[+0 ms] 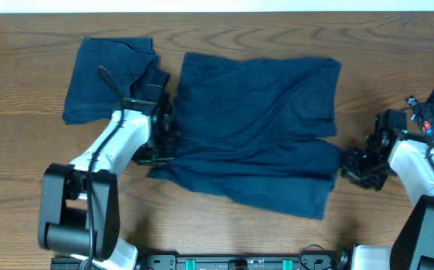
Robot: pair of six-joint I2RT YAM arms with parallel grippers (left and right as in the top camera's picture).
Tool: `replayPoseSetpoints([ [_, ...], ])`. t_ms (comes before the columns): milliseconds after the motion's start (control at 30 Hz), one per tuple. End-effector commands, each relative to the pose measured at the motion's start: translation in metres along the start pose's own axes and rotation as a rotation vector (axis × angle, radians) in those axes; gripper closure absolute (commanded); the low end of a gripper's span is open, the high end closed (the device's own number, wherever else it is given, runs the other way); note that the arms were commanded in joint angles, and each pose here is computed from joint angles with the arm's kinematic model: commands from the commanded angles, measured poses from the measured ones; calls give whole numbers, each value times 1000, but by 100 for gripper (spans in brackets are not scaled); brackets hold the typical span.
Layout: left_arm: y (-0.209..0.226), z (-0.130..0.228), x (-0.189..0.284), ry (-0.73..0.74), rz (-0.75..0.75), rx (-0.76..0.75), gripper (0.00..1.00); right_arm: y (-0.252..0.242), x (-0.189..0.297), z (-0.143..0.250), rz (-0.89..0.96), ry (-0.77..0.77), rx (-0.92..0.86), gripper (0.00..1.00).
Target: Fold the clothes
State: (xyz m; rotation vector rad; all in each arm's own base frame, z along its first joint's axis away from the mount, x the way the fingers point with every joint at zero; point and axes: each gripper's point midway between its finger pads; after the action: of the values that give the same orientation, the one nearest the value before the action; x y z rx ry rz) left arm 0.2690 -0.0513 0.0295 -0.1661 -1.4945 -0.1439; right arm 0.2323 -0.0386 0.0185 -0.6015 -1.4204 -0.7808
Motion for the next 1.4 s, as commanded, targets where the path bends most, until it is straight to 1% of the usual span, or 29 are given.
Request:
replayPoseSetpoints([
  [0,15,2,6,-9,-61,14,72,4,6,-10,-19,-22,49,38],
  [33,12,2,7,-14,-45,14,71,9,8,-12,-44,-27,54,40],
  [67,8,0,8,-24,-24,9,70,18,11,-16,-89,-35,78,45],
  [133,3,-2,11,-38,9,-8,70,38,19,-23,-182,-50,116,65],
  [167,-1,-2,12,-45,27,-16,70,50,24,-27,-242,-56,136,69],
  [233,-8,-5,18,-72,68,-48,81,84,40,-33,-416,-75,195,75],
  [267,-12,-10,22,-98,89,-72,92,100,48,-36,-500,-90,222,81],
  [300,-16,-15,28,-127,108,-90,94,114,56,-39,-574,-107,251,85],
  [333,-20,-23,34,-170,131,-112,94,123,62,-42,-621,-125,259,88],
  [400,-32,-45,49,-288,185,-160,94,137,71,-52,-668,-173,238,91],
  [500,-48,-80,65,-457,249,-241,94,154,80,-63,-702,-248,227,91],
  [567,-49,-97,70,-525,244,-257,94,160,82,-67,-692,-285,204,91],
  [667,-47,-120,67,-589,231,-265,93,170,82,-65,-691,-310,224,84],
  [700,-45,-126,64,-603,226,-264,89,173,82,-63,-689,-312,231,83],
  [767,-43,-138,56,-621,222,-263,78,176,76,-65,-663,-320,234,82],
  [833,-42,-150,49,-629,221,-262,71,179,69,-67,-644,-312,223,81],
  [1033,-43,-171,40,-609,232,-262,70,205,40,-91,-618,-242,166,86],
  [1167,-43,-166,37,-580,236,-259,71,234,22,-112,-631,-188,132,90],
  [1233,-44,-160,33,-551,240,-255,71,248,10,-121,-634,-163,111,93],
  [1367,-44,-147,26,-490,250,-245,71,275,-18,-139,-631,-125,47,97],
])
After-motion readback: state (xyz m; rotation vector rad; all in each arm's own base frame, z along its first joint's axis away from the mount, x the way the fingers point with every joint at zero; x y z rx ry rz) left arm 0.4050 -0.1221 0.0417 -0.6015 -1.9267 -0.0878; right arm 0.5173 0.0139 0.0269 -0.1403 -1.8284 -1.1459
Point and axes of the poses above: each gripper's point midway between its finger pads, its own x axis back along the fingers, its own y axis along the line the jaws close on, z = x × y, and after that the axes turned 15 degrees about -x, right-handed
